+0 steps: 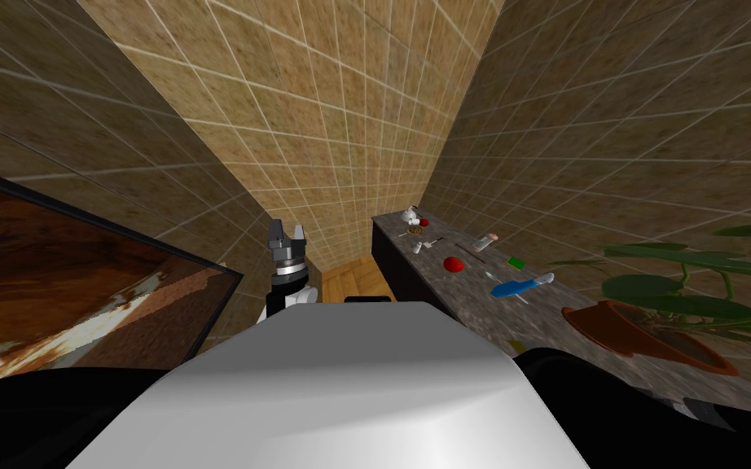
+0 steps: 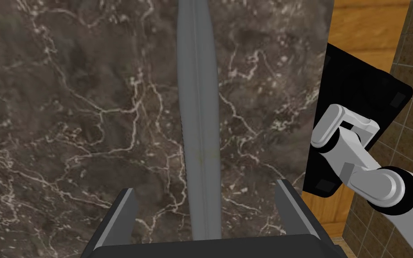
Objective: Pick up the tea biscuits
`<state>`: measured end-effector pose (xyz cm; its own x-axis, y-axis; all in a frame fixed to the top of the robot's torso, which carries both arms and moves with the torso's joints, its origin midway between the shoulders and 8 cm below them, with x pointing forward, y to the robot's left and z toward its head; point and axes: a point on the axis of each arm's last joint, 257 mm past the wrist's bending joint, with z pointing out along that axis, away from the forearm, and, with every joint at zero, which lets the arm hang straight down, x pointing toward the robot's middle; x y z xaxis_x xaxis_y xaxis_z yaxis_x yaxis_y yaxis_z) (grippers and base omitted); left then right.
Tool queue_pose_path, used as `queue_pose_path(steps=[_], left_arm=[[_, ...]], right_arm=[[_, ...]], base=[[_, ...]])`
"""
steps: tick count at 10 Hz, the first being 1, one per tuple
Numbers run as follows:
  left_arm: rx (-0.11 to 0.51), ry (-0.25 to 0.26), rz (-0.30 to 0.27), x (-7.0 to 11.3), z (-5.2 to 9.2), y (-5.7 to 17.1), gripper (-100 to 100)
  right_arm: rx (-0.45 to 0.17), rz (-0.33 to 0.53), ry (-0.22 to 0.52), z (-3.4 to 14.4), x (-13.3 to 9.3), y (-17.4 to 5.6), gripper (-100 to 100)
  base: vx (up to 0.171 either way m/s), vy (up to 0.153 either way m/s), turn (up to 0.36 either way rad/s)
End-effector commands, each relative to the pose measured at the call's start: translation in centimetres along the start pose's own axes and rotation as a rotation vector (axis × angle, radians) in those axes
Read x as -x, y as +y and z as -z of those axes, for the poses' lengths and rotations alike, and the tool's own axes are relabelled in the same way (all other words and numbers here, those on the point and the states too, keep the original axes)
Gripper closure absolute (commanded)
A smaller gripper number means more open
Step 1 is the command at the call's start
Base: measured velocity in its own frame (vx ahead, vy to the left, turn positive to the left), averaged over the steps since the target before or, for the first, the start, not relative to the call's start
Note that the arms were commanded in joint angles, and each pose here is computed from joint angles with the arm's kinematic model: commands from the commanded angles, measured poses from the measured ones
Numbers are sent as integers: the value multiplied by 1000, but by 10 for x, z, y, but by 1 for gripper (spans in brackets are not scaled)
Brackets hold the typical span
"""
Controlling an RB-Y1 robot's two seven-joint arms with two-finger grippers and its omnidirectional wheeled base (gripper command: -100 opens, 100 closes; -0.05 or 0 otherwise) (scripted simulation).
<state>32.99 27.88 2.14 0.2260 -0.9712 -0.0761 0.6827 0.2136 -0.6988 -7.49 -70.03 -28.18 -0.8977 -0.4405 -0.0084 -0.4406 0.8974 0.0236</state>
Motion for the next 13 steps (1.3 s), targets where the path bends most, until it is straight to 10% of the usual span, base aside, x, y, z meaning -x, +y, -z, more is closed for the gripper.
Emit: queue_pose_path(steps=[1, 2, 6, 7, 8, 13], left_arm=[[0, 0, 0, 0, 0, 0, 0], [0, 0, 0, 0, 0, 0, 0], [0, 0, 0, 0, 0, 0, 0], [0, 0, 0, 0, 0, 0, 0], [0, 0, 0, 0, 0, 0, 0], [0, 0, 0, 0, 0, 0, 0]], right_arm=[[0, 0, 0, 0, 0, 0, -100], [-1, 0, -1, 0, 0, -1, 100], [-3, -1, -1, 0, 0, -1, 100], [-3, 0, -1, 0, 0, -1, 0], [11, 38, 1, -6, 21, -5, 100], [48, 83, -1, -17, 46, 1, 100]], base=[[0, 0, 0], [0, 0, 0], [0, 0, 0], [0, 0, 0], [-4, -35, -138], [-1, -19, -55]])
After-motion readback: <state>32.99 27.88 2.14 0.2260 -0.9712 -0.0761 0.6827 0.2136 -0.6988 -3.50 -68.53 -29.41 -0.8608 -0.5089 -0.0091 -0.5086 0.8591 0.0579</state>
